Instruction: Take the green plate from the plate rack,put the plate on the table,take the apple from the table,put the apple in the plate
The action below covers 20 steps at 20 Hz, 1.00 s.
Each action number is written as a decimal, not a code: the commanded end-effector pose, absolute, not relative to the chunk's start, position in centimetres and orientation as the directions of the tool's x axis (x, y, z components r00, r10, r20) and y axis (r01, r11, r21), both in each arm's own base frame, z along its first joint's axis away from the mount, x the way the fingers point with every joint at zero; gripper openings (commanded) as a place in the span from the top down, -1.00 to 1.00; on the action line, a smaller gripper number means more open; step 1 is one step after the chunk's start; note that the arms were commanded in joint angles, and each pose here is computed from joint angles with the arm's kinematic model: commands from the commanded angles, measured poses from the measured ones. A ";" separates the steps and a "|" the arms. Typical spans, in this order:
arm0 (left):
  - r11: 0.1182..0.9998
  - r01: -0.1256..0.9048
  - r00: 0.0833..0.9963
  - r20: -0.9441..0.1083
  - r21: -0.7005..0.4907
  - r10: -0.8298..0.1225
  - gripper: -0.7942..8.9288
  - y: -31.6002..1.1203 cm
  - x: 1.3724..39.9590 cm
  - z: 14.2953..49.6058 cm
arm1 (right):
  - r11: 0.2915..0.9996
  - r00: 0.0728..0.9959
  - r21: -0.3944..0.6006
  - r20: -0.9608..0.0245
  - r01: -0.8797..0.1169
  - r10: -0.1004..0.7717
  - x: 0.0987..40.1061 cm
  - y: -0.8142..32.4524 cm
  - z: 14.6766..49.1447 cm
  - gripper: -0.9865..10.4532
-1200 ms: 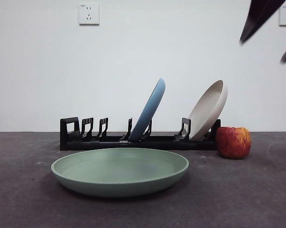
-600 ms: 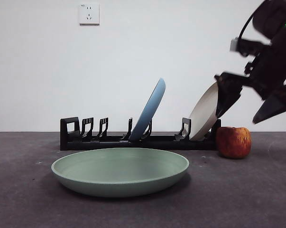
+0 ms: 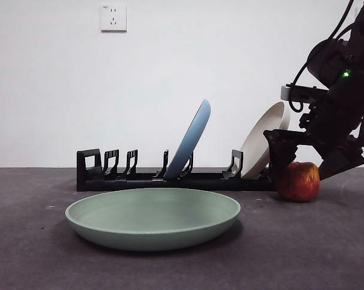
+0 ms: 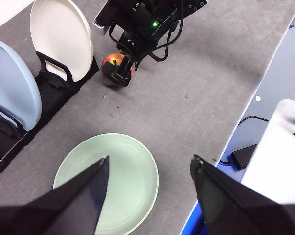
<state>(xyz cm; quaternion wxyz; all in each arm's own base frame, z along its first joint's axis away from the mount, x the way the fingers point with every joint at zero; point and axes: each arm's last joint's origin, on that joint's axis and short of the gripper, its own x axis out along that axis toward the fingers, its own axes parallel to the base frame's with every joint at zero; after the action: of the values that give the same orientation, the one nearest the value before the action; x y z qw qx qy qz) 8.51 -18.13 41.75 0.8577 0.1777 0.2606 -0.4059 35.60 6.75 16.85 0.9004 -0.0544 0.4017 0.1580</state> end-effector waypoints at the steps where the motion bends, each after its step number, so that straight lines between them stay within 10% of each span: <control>1: 0.612 0.786 0.537 -0.586 0.087 -0.606 0.26 -18.2 8.5 41.8 | 0.943 0.619 0.025 -0.749 -0.333 0.238 35.6 6.8 16.6 0.08; 8: 0.628 0.771 0.558 -0.583 0.103 -0.591 0.26 -18.1 8.6 41.8 | 0.941 0.604 0.035 -0.759 -0.336 0.244 35.5 6.8 16.5 0.87; 20: 0.627 0.772 0.558 -0.580 0.102 -0.593 0.26 -18.1 8.6 41.8 | 0.824 0.616 0.084 -0.622 -0.560 0.483 28.0 13.5 26.5 0.85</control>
<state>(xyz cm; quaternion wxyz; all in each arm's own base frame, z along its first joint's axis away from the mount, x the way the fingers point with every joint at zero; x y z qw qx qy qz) 8.56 -18.09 41.76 0.8627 0.1802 0.2576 -0.3961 28.02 13.08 26.76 0.8995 -0.0674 0.3220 0.2877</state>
